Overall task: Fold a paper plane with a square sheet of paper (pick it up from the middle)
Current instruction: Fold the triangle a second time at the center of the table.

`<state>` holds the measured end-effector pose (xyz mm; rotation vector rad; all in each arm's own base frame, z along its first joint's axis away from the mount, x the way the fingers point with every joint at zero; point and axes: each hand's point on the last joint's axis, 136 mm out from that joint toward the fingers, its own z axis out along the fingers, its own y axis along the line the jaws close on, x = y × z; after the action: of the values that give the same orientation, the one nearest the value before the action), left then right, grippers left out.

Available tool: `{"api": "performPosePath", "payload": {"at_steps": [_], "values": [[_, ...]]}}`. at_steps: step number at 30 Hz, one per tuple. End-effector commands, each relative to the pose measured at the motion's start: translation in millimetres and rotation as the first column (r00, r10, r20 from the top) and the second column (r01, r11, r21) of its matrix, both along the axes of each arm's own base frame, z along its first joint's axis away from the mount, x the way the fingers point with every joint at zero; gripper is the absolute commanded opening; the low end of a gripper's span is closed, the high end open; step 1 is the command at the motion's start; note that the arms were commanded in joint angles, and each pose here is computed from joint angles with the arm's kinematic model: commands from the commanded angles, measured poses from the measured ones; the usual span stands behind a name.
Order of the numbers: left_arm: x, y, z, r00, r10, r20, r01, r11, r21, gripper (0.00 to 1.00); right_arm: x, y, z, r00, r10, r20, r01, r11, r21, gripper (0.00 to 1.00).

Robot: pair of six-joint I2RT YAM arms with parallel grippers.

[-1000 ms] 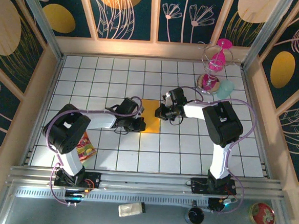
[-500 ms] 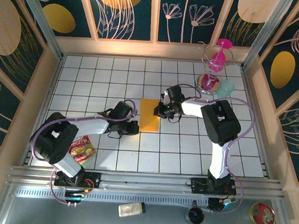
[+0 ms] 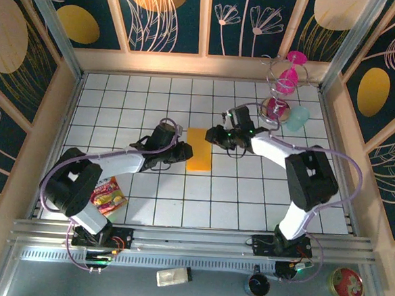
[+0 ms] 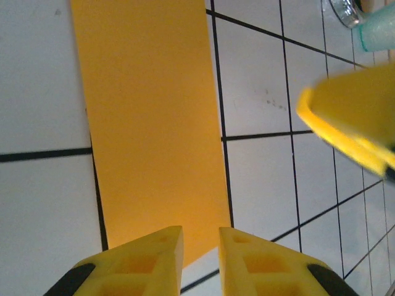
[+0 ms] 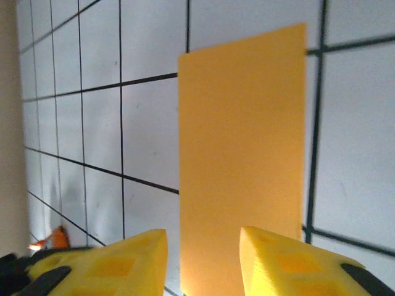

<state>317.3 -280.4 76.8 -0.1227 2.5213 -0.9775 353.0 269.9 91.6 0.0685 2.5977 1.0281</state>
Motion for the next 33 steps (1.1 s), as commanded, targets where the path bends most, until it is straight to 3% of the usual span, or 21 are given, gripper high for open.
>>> {"api": "performPosePath", "payload": {"at_steps": [1,12,26,33], "values": [[22.6,-11.0,6.3,1.0,0.022,-0.01,-0.022,0.998,-0.062,0.23,-17.8,-16.1,-15.6,0.995,-0.058,-0.083,0.061,0.997,0.042,0.4],[61.0,-6.6,-30.9,0.995,0.04,-0.095,-0.038,0.999,0.028,0.3,-42.8,-17.9,-35.4,0.978,-0.082,-0.19,0.108,0.985,0.136,0.47],[61.6,-1.9,-63.0,0.984,0.047,-0.173,-0.029,0.994,0.106,0.34,-70.5,-10.1,-47.7,0.964,-0.025,-0.266,0.064,0.988,0.14,0.48],[54.0,4.0,-77.1,0.978,0.056,-0.201,-0.03,0.991,0.13,0.34,-82.2,-8.1,-56.6,0.954,-0.012,-0.299,0.037,0.996,0.08,0.48]]}}
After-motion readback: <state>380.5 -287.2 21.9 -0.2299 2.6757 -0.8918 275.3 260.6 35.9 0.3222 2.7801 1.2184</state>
